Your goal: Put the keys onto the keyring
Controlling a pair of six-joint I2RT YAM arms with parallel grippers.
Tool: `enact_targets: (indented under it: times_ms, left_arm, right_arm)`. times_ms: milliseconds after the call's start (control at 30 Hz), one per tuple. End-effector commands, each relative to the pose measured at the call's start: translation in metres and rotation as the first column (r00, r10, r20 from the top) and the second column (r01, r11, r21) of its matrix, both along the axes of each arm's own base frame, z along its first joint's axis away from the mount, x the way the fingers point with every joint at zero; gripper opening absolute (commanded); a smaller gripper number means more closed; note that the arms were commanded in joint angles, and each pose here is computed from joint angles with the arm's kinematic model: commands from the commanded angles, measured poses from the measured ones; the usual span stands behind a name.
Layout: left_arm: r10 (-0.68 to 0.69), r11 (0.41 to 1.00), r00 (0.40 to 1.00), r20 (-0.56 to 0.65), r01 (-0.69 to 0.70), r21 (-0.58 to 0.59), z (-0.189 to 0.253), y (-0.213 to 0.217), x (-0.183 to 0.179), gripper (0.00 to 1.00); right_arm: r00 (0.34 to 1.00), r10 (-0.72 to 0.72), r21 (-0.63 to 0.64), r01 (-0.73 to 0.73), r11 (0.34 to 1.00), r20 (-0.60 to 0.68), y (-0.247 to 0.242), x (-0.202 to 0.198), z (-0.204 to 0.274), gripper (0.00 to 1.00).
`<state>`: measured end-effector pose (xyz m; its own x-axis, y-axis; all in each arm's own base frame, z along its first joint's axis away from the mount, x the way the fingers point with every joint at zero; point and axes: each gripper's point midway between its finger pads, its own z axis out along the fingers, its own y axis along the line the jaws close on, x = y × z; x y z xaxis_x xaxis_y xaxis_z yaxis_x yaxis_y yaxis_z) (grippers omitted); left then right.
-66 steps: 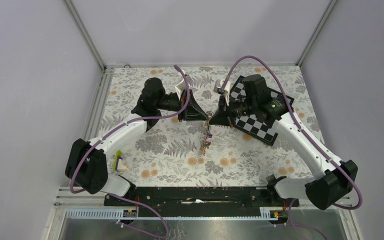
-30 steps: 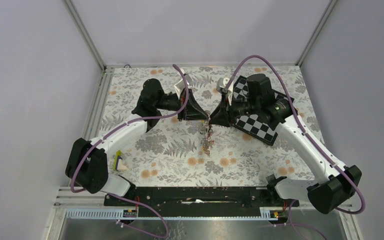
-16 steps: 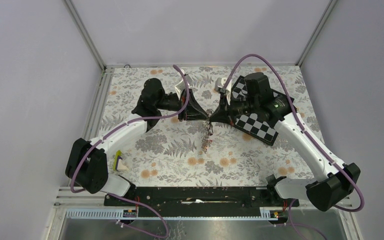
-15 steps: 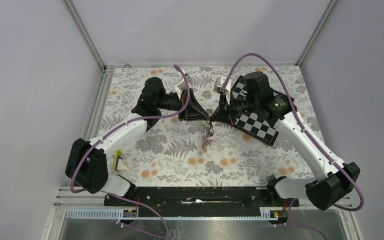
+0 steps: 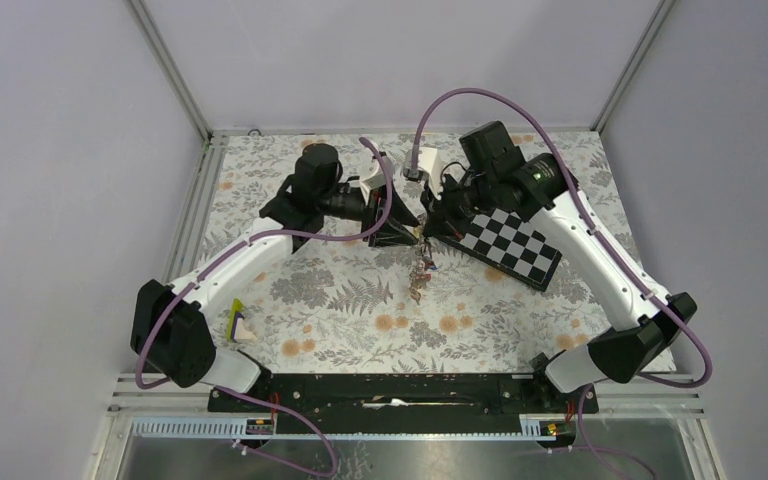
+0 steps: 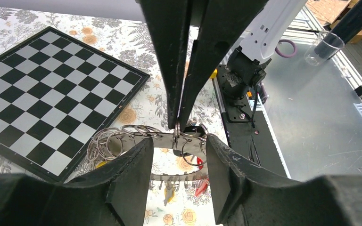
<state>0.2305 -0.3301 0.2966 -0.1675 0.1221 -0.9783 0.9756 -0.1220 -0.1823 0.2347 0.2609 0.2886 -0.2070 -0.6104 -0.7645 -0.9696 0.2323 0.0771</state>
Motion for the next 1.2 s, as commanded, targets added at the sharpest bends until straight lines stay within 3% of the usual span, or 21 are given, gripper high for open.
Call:
enact_targets:
  times_ms: [0,200,333,533,867,1000,1100,1167]
  left_arm:
    - [0.000,1.000,0.995,0.105,0.003,-0.029,0.017,-0.004,0.004,0.49]
    - [0.012,0.999,0.995,0.098,-0.009,-0.032,0.018,-0.006,0.006,0.47]
    - [0.011,0.999,0.996,0.086,-0.008,-0.039,0.018,-0.007,0.006,0.35]
    - [-0.004,0.999,0.997,0.074,0.007,-0.045,0.020,-0.011,0.004,0.26]
    - [-0.029,0.998,0.998,0.063,0.033,-0.057,0.021,-0.015,0.003,0.20]
    - [-0.040,0.997,0.998,0.039,0.042,-0.062,0.023,-0.014,0.000,0.13]
    - [-0.055,0.996,0.998,0.036,0.057,-0.066,0.025,-0.013,-0.005,0.00]
    - [-0.066,0.995,0.997,0.029,0.068,-0.076,0.028,-0.010,-0.009,0.00]
  right_arm:
    - [1.000,0.024,-0.027,-0.023,0.999,0.014,-0.001,-0.007,0.010,0.00]
    - [0.999,0.040,-0.013,-0.040,0.999,-0.006,0.002,-0.010,0.009,0.00]
    - [0.999,0.045,-0.007,-0.045,0.999,-0.013,0.004,-0.011,0.008,0.00]
    - [0.999,0.046,0.004,-0.046,0.999,-0.017,0.005,-0.012,0.007,0.00]
    - [0.999,0.046,-0.001,-0.046,0.999,-0.021,0.005,-0.012,0.003,0.00]
    - [0.999,0.042,-0.008,-0.042,0.999,-0.021,0.004,-0.011,0.001,0.00]
    - [0.999,0.036,-0.011,-0.037,0.999,-0.016,0.003,-0.010,-0.002,0.00]
    - [0.999,0.037,-0.005,-0.037,0.999,-0.003,0.002,-0.011,-0.002,0.00]
